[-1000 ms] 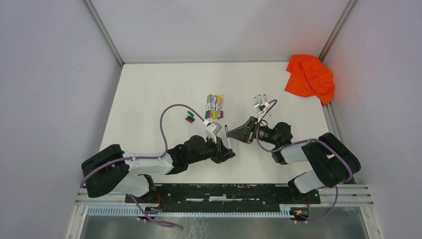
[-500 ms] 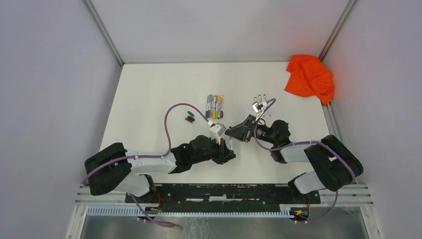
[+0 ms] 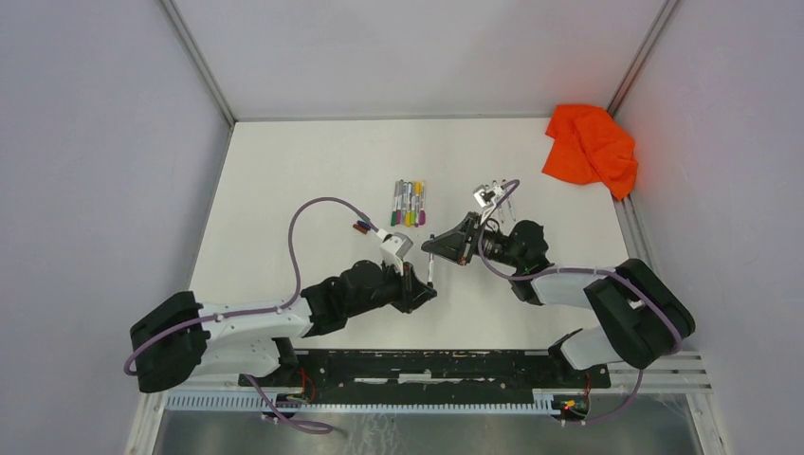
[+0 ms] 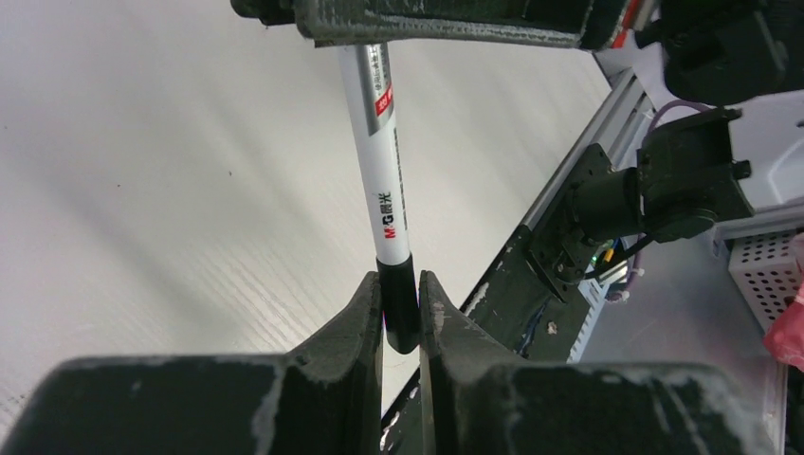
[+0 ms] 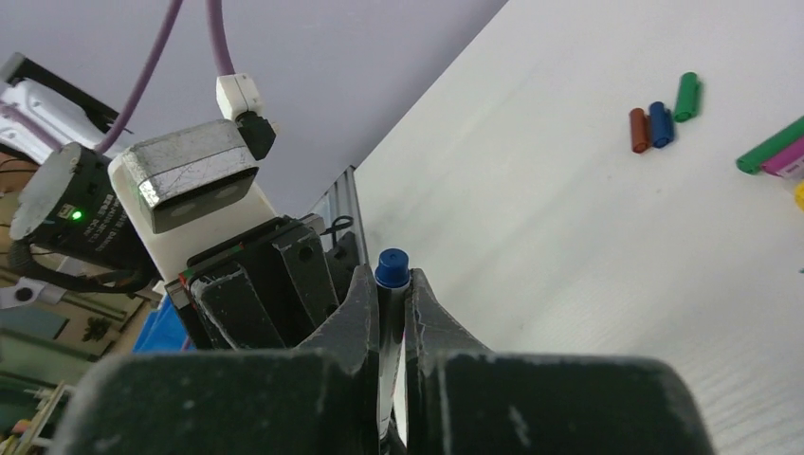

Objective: Open the pen caps

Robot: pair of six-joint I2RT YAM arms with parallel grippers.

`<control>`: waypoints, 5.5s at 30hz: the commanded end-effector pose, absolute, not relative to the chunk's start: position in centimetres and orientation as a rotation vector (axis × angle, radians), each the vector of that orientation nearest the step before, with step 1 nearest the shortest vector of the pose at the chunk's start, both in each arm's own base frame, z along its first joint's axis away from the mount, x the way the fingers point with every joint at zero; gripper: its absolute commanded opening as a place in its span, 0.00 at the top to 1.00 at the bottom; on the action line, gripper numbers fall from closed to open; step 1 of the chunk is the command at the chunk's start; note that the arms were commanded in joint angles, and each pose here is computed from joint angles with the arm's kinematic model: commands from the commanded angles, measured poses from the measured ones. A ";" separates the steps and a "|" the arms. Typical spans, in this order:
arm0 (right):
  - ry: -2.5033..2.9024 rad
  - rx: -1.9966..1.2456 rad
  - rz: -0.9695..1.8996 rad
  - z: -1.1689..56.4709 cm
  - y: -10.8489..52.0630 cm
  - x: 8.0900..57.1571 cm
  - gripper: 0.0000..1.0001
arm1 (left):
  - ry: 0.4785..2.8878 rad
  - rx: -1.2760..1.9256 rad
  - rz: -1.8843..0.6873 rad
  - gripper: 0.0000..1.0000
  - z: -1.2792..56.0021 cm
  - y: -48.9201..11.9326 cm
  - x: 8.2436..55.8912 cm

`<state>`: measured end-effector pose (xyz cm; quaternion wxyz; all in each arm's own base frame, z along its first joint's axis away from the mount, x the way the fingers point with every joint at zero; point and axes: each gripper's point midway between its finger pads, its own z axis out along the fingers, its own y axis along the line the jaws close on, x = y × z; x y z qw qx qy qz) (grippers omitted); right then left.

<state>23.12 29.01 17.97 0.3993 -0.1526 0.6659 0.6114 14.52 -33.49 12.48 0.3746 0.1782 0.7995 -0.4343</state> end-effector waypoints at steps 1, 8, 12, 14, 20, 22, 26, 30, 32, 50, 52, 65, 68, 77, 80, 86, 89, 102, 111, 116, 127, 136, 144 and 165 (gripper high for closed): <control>1.585 -0.377 1.561 19.8 29.2 24.9 1.00 | 1.776 0.600 -1.333 0.98 18.9 -34.3 11.9; 1.323 -0.349 1.857 25.0 28.9 23.7 1.00 | 1.696 0.602 -1.408 0.98 20.7 -32.9 10.5; 1.268 -0.338 1.919 26.0 28.9 23.8 1.00 | 1.705 0.592 -1.405 0.98 20.1 -32.5 10.4; 1.260 -0.350 1.915 26.4 29.0 23.7 1.00 | 1.716 0.585 -1.396 0.98 19.6 -32.4 10.6; 1.455 -0.362 1.678 23.5 29.6 26.2 1.00 | 1.789 0.539 -1.278 0.98 18.2 -32.3 12.3; 1.534 -0.351 1.574 22.2 29.5 27.3 1.00 | 1.831 0.502 -1.203 0.98 17.4 -32.2 13.4; 1.676 -0.316 1.315 20.0 28.3 29.8 1.00 | 1.926 0.425 -1.049 0.98 15.2 -31.6 15.4; 1.727 -0.294 1.170 19.4 27.3 31.4 1.00 | 1.968 0.354 -0.965 0.98 13.9 -30.8 16.5; 1.747 -0.271 1.119 19.1 26.8 32.0 1.00 | 1.988 0.314 -0.912 0.98 13.4 -30.2 17.1; 1.828 -0.202 0.887 18.3 25.8 35.6 1.00 | 2.075 0.321 -0.586 0.98 10.3 -30.5 18.3; 1.845 -0.206 0.844 18.1 25.6 36.3 1.00 | 2.080 0.280 -0.551 0.98 10.3 -30.1 18.6; 2.092 -0.289 0.444 14.5 23.6 41.5 1.00 | 2.093 -0.337 -0.145 0.98 10.8 -21.6 21.7; 2.144 -0.311 0.384 13.3 23.3 42.0 1.00 | 2.123 -0.466 -0.180 0.98 10.1 -20.5 22.1; 2.236 -0.344 0.256 11.1 22.4 44.2 1.00 | 2.146 -0.880 -0.372 0.98 7.8 -15.9 24.3; 2.254 -0.343 0.241 10.6 22.1 44.7 1.00 | 2.142 -0.943 -0.376 0.98 8.0 -15.5 25.2; 2.280 -0.337 0.208 10.0 21.2 45.8 1.00 | 2.211 -1.021 -0.406 0.98 7.0 -16.7 27.1; 2.292 -0.336 0.194 9.6 20.7 46.3 1.00 | 2.242 -1.117 -0.446 0.98 5.5 -16.8 27.8; 2.351 -0.335 0.127 8.0 18.7 48.2 1.00 | 2.248 -1.264 -0.425 0.98 3.8 -15.9 31.3; 2.400 -0.335 0.081 6.5 17.4 48.5 0.99 | 2.282 -1.303 -0.419 0.98 2.5 -15.7 32.7; 2.424 -0.338 0.063 5.6 16.8 48.3 0.97 | 2.283 -1.309 -0.401 0.96 2.1 -15.5 33.2; 2.458 -0.329 0.058 3.9 15.7 47.9 0.83 | 2.319 -1.331 -0.321 0.88 0.6 -14.4 32.7; 2.472 -0.323 0.062 3.4 15.3 47.5 0.75 | 2.315 -1.336 -0.251 0.69 0.3 -13.0 32.0; 2.477 -0.316 0.063 3.2 15.1 47.3 0.72 | 2.323 -1.325 -0.198 0.58 -0.1 -12.2 31.4; 2.322 -0.359 0.127 9.0 17.6 46.2 0.72 | 2.238 -1.262 -0.215 0.59 3.9 -11.1 31.9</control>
